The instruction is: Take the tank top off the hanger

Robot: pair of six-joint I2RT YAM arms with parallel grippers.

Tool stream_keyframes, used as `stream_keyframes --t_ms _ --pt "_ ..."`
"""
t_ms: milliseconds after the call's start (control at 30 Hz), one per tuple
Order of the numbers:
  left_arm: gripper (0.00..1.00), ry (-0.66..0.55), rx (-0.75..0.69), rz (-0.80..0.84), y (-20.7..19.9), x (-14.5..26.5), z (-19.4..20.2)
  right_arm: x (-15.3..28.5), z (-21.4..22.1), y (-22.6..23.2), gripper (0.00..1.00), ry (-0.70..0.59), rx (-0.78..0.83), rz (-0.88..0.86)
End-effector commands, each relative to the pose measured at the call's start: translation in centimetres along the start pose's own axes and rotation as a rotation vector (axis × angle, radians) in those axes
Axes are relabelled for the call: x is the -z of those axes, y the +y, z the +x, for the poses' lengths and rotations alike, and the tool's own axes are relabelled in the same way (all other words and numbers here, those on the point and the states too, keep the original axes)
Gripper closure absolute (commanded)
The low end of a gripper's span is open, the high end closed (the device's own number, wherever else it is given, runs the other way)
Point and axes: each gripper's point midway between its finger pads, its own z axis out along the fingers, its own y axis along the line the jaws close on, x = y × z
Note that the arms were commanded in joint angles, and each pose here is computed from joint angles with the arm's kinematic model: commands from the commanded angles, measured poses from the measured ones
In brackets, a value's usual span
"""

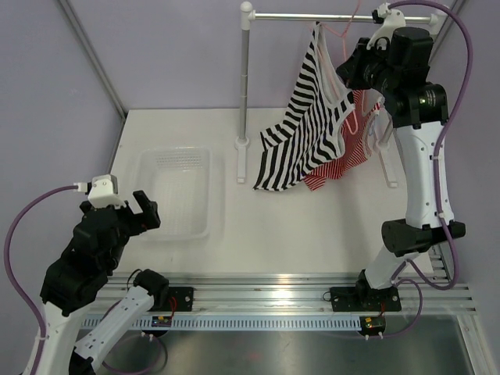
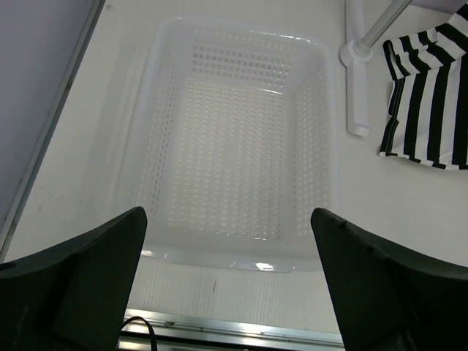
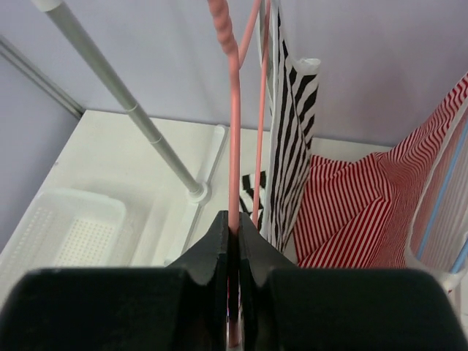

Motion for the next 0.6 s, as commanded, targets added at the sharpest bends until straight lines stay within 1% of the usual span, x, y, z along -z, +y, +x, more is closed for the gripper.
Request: stream_keyframes --t_ms 0,67,100,133,167,200,233,267,300,333,367,400,433,467,500,533,567 --pt "0.01 -0.057 0.02 0.09 -2.1 0.4 -2.9 3.1 -0.2 2.5 1.0 -0.004 -0.033 -0.091" --pt "0.01 -0.07 0.016 0.145 -3.3 0.6 -4.0 4.5 1.0 2.9 1.0 0.034 -0.046 -0.105" --pt "0.01 -0.049 0.007 0.16 -4.2 0.0 -4.2 5.1 1.4 3.1 1.0 0.046 -0.052 -0.112" --pt "0.01 -0.052 0.011 0.207 -5.2 0.2 -4.9 5.2 2.8 3.2 1.0 0.086 -0.065 -0.122" --pt "0.01 -0.065 0.024 0.238 -6.1 0.1 -5.7 6.9 2.4 3.8 1.0 0.066 -0.069 -0.137" --pt "0.01 -0.043 0.022 0.257 -7.3 -0.8 -6.0 7.6 2.8 3.9 1.0 0.072 -0.075 -0.144" --pt "0.01 -0.043 0.034 0.308 -8.6 -0.8 -6.6 7.8 4.3 3.9 1.0 0.11 -0.089 -0.144" --pt "0.01 -0.065 0.061 0.347 -9.9 -1.2 -7.7 9.6 4.2 4.3 1.0 0.095 -0.088 -0.155" --pt "0.01 -0.065 0.075 0.378 -10.9 -1.5 -8.2 10.4 4.5 4.6 1.0 0.098 -0.085 -0.163" --pt "0.01 -0.028 0.075 0.418 -12.5 -2.4 -8.0 10.7 6.2 4.5 1.0 0.144 -0.099 -0.164" --pt "0.01 -0.059 0.109 0.466 -14.0 -2.3 -9.4 12.7 6.1 5.0 1.0 0.124 -0.085 -0.18" --pt "0.01 -0.053 0.112 0.511 -15.4 -2.2 -9.5 13.5 6.5 5.2 1.0 0.128 -0.079 -0.19" --pt "0.01 -0.033 0.108 0.522 -16.9 -3.1 -9.4 14.1 7.8 5.3 1.0 0.161 -0.084 -0.196" --pt "0.01 -0.069 0.12 0.559 -18.2 -2.6 -10.8 15.9 7.7 5.5 1.0 0.136 -0.065 -0.202" --pt "0.01 -0.058 0.103 0.621 -20.5 -1.8 -10.6 16.8 7.9 5.7 1.0 0.134 -0.057 -0.206" --pt "0.01 -0.078 0.095 0.615 -21.4 -1.8 -11.0 17.6 8.8 5.8 1.0 0.157 -0.059 -0.213" --pt "0.01 -0.08 0.063 0.633 -23.4 -2.5 -10.9 19.3 8.6 6.1 1.0 0.13 -0.048 -0.22"
